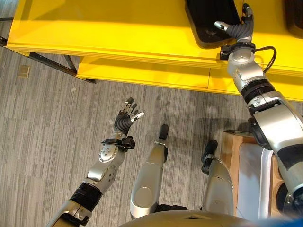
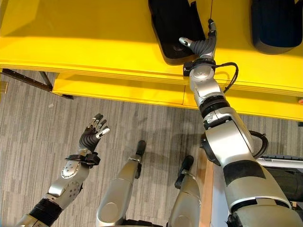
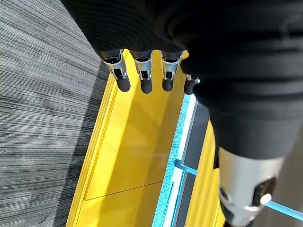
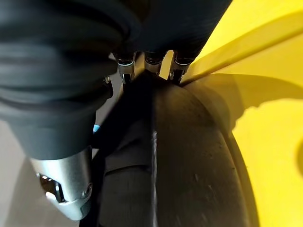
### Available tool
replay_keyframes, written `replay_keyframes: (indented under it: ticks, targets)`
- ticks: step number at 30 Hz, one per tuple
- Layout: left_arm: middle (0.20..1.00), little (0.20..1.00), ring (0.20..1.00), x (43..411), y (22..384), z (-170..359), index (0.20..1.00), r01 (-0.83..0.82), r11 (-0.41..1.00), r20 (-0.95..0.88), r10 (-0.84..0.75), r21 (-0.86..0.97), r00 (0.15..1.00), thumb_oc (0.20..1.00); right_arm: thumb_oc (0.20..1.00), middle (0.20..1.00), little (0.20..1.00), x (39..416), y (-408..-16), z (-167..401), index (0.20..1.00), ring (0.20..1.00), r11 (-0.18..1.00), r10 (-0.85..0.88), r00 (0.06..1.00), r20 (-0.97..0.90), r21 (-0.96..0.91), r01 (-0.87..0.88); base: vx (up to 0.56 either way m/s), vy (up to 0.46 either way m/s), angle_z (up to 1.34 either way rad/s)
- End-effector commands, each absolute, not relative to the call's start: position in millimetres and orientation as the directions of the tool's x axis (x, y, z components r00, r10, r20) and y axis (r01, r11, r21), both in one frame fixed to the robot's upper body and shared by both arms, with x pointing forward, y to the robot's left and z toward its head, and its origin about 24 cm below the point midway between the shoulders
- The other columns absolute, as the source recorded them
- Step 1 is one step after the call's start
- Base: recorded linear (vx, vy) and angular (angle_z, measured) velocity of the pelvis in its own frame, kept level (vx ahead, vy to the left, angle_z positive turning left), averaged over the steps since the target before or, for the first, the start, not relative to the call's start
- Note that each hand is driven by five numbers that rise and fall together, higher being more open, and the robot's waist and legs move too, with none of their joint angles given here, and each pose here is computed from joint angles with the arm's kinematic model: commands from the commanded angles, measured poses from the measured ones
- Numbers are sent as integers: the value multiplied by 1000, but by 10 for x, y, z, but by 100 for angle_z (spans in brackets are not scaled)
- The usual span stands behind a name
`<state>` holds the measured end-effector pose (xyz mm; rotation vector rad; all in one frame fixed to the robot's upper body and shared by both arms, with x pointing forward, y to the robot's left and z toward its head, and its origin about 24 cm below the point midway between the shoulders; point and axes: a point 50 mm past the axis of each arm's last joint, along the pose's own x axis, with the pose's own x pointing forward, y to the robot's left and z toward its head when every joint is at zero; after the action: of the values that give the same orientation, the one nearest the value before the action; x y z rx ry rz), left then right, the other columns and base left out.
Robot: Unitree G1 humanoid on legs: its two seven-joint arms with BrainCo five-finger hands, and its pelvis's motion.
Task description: Move parts from the plastic box to the shelf.
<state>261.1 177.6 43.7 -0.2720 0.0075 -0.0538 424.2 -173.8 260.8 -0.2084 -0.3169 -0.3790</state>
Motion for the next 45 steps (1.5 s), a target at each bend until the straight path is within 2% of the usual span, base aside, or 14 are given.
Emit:
replay_keyframes:
  ticks: [1,27,45]
  targets:
    - [1000,1000,1000,2638,1835,618,1000,76,967,99,-53,-245,994,1000,1000,1000,1000,4232,-1436,2513,1000,1000,963,-201,920,336,-102,248,0,0,0]
    - [1000,1000,1000,2621,1859,607,1000,51,970,94,-30,-236,995,1000,1000,1000,1000,4176,-901,2007,1000,1000,994,-106,977,186,49,99,9,0,0]
    - [1000,1000,1000,2621,1859,632,1000,55,973,103,-33,-224,994,1000,1000,1000,1000,4119,-669,1959,1000,1000,994,-57,983,177,102,39,0,0,0]
